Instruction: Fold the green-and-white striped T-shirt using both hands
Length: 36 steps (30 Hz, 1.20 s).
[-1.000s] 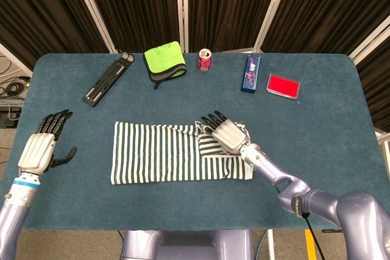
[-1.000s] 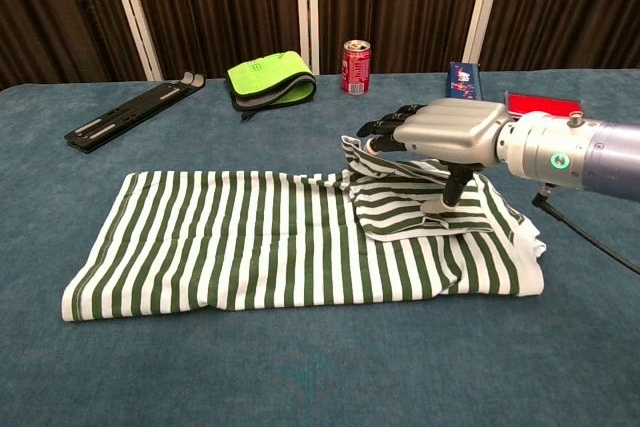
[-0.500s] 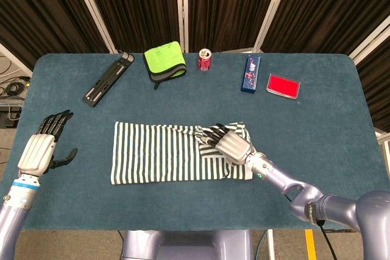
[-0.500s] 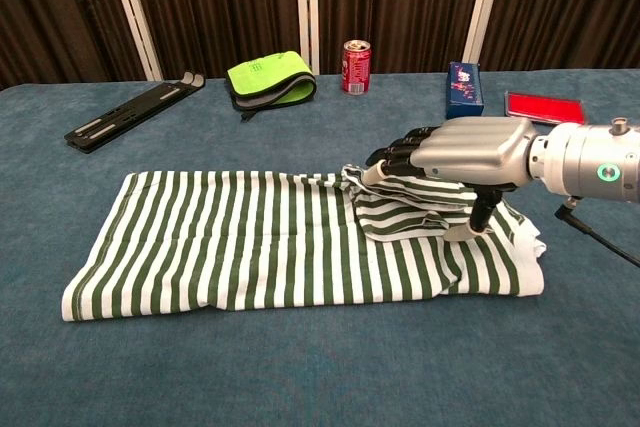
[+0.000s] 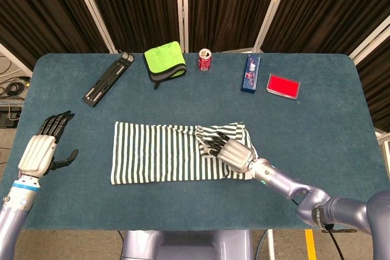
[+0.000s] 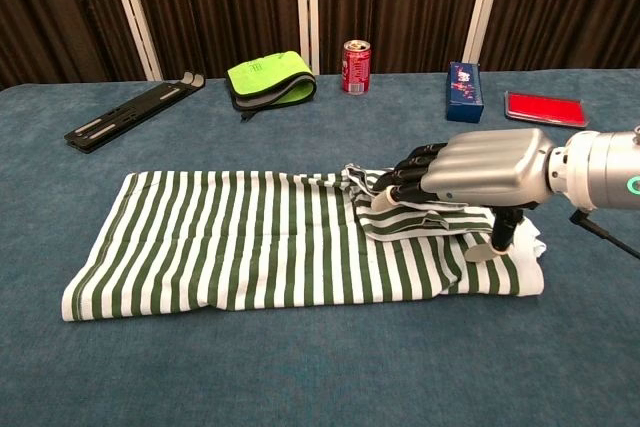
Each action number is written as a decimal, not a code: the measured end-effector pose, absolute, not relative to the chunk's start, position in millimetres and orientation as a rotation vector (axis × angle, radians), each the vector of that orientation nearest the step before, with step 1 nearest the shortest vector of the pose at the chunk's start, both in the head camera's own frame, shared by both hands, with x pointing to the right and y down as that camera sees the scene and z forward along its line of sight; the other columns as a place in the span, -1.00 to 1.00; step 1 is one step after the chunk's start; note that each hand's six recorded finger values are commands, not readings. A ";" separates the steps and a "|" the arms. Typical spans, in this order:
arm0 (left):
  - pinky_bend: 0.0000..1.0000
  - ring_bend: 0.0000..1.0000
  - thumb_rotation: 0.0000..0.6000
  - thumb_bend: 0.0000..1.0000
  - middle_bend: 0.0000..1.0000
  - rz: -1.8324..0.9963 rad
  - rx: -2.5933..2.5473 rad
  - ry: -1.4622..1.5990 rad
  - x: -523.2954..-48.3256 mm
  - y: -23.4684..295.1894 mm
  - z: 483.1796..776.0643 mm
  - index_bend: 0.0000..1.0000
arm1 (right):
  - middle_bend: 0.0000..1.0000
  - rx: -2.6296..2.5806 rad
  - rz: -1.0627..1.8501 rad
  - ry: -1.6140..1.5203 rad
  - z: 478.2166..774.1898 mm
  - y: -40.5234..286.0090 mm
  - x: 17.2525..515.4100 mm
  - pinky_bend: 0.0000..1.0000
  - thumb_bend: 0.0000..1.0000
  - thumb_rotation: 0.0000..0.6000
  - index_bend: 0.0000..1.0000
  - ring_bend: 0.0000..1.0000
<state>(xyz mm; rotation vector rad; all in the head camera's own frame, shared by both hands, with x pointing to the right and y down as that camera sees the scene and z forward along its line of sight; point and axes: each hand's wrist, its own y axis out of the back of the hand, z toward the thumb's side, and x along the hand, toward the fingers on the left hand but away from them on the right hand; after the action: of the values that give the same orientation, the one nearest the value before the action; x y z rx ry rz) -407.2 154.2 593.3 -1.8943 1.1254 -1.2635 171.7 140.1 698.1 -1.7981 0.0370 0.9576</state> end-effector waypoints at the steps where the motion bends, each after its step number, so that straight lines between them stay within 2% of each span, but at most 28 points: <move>1: -1.00 -1.00 1.00 -0.20 -1.00 -1.263 -1.895 1.124 -407.0 154.4 593.2 -1.00 | -0.96 -1.789 0.947 0.033 695.0 140.5 172.9 -1.00 -0.66 1.00 -0.77 -1.00; 9: -1.00 -1.00 1.00 -0.20 -1.00 -1.267 -1.906 1.101 -405.6 157.2 595.4 -1.00 | -0.96 -1.737 0.923 -0.028 665.9 139.4 197.3 -1.00 -0.67 1.00 -0.77 -1.00; 17: -1.00 -1.00 1.00 -0.20 -1.00 -1.284 -1.911 1.050 -404.8 161.2 604.3 -1.00 | -0.96 -1.687 0.992 -0.198 634.6 133.8 251.7 -1.00 -0.67 1.00 -0.77 -1.00; 19: -1.00 -1.00 1.00 -0.21 -1.00 -1.287 -1.912 1.037 -405.1 161.5 607.2 -1.00 | -0.98 -1.676 1.015 -0.263 626.8 132.9 268.0 -1.00 -0.71 1.00 -0.77 -1.00; 21: -1.00 -1.00 1.00 -0.25 -1.00 -1.292 -1.912 1.020 -405.5 161.9 611.1 -1.00 | -1.00 -1.664 1.041 -0.327 620.1 132.9 283.9 -1.00 -0.87 1.00 -0.81 -1.00; 24: -1.00 -1.00 1.00 -0.45 -1.00 -1.311 -1.904 0.988 -406.5 162.6 619.4 -1.00 | -1.00 -1.635 1.096 -0.441 609.2 135.9 313.0 -1.00 -1.00 1.00 -0.90 -1.00; 29: -1.00 -1.00 1.00 -0.72 -1.00 -1.328 -1.891 0.910 -405.6 161.8 633.7 -1.00 | -1.00 -1.578 1.207 -0.613 595.3 146.0 357.6 -1.00 -1.00 1.00 -0.99 -1.00; 31: -1.00 -1.00 1.00 -0.73 -1.00 -1.315 -1.887 0.874 -404.0 160.7 637.4 -0.93 | -1.00 -1.561 1.246 -0.682 591.2 150.3 371.3 -1.00 -1.00 1.00 -1.00 -1.00; 36: -1.00 -1.00 1.00 -0.71 -1.00 -1.224 -1.890 0.748 -396.3 158.0 646.6 -0.53 | -1.00 -1.544 1.319 -0.850 584.7 160.5 392.3 -1.00 -1.00 1.00 -1.00 -1.00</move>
<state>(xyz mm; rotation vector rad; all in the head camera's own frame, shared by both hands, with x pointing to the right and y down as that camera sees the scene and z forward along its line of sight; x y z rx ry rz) -396.3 158.0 646.6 -1.8896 0.7485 -1.2242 392.3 160.5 584.7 -1.5445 -0.8503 1.3189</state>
